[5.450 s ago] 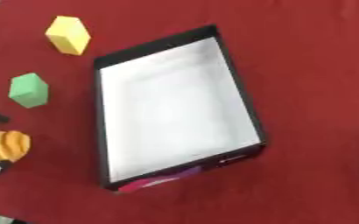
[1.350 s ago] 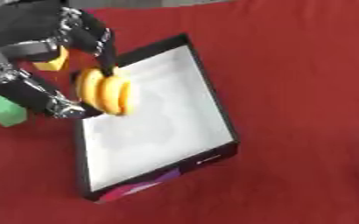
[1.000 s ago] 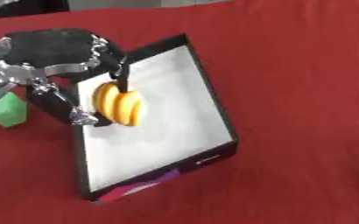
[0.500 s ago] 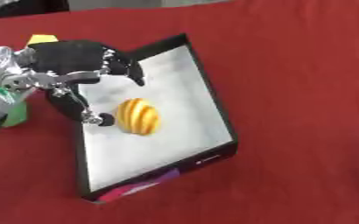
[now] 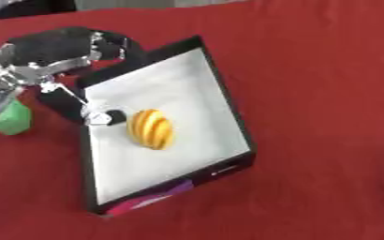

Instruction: Pick up objects on the table and place them in the box.

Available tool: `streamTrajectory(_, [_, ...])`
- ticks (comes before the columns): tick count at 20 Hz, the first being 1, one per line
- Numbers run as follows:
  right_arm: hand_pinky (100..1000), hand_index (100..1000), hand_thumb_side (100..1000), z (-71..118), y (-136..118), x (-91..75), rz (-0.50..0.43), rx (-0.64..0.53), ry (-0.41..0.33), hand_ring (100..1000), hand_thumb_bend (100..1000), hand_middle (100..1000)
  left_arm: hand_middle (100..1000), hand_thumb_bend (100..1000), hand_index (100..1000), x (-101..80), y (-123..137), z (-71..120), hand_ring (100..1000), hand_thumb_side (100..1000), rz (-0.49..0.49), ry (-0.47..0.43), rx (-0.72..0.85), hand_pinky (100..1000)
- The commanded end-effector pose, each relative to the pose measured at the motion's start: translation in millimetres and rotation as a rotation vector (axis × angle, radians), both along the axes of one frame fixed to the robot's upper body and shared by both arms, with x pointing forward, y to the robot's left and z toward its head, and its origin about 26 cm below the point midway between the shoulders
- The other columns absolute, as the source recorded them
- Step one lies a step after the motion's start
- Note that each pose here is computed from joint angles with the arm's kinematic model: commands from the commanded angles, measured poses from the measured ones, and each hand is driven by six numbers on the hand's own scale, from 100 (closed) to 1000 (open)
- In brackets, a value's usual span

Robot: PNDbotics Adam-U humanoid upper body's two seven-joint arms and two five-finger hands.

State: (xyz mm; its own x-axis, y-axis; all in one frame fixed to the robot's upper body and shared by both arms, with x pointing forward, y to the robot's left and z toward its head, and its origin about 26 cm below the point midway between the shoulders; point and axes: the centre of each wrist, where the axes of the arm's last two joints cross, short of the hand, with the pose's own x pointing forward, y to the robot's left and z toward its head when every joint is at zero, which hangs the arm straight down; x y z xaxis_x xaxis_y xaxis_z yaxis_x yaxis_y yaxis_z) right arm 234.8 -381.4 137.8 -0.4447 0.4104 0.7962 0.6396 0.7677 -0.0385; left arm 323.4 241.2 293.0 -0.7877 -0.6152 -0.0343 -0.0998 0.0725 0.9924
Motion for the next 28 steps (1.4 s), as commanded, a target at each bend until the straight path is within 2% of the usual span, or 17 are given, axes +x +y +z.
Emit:
streamTrajectory(1, [969,811,492,10.1,-4,-1.9,-0.009,-0.031,-0.023,1000,100,711,811,395,872,-24.6,31,26.8,796,201,0.059,-0.069,-0.100,790])
streamTrajectory(7, [968,810,489,7.6,-4,-3.3,-0.025,-0.032,-0.019,1000,100,711,812,363,867,-38.0,81,17.6,800,213,0.203,-0.011,-0.220,784])
streamTrajectory(11, [968,810,489,6.8,-4,-3.2,-0.029,-0.031,-0.020,1000,100,711,819,388,865,-42.0,98,11.7,812,273,0.275,0.087,-0.186,800])
streamTrajectory(13, [968,810,490,7.0,-3,-2.8,-0.028,-0.031,-0.021,1000,100,711,817,416,865,-40.5,106,9.4,811,279,0.306,0.133,-0.159,801])
streamTrajectory(18, [968,810,489,7.5,-3,-2.1,-0.026,-0.028,-0.022,1000,100,711,813,467,870,-35.8,123,-2.7,809,359,0.377,0.202,-0.107,802])
streamTrajectory(22, [967,810,486,6.5,-2,-2.2,-0.023,-0.029,-0.019,1000,100,711,811,513,869,-25.1,140,-13.1,810,405,0.434,0.272,-0.100,800])
streamTrajectory(25, [967,809,487,6.0,-1,-2.0,-0.021,-0.027,-0.018,1000,100,711,812,543,871,-16.2,150,-17.1,810,417,0.462,0.306,-0.090,802])
streamTrajectory(28, [967,809,487,5.8,0,-1.2,-0.015,-0.024,-0.017,1000,100,710,815,588,874,-7.1,159,-20.5,815,389,0.494,0.316,-0.076,811])
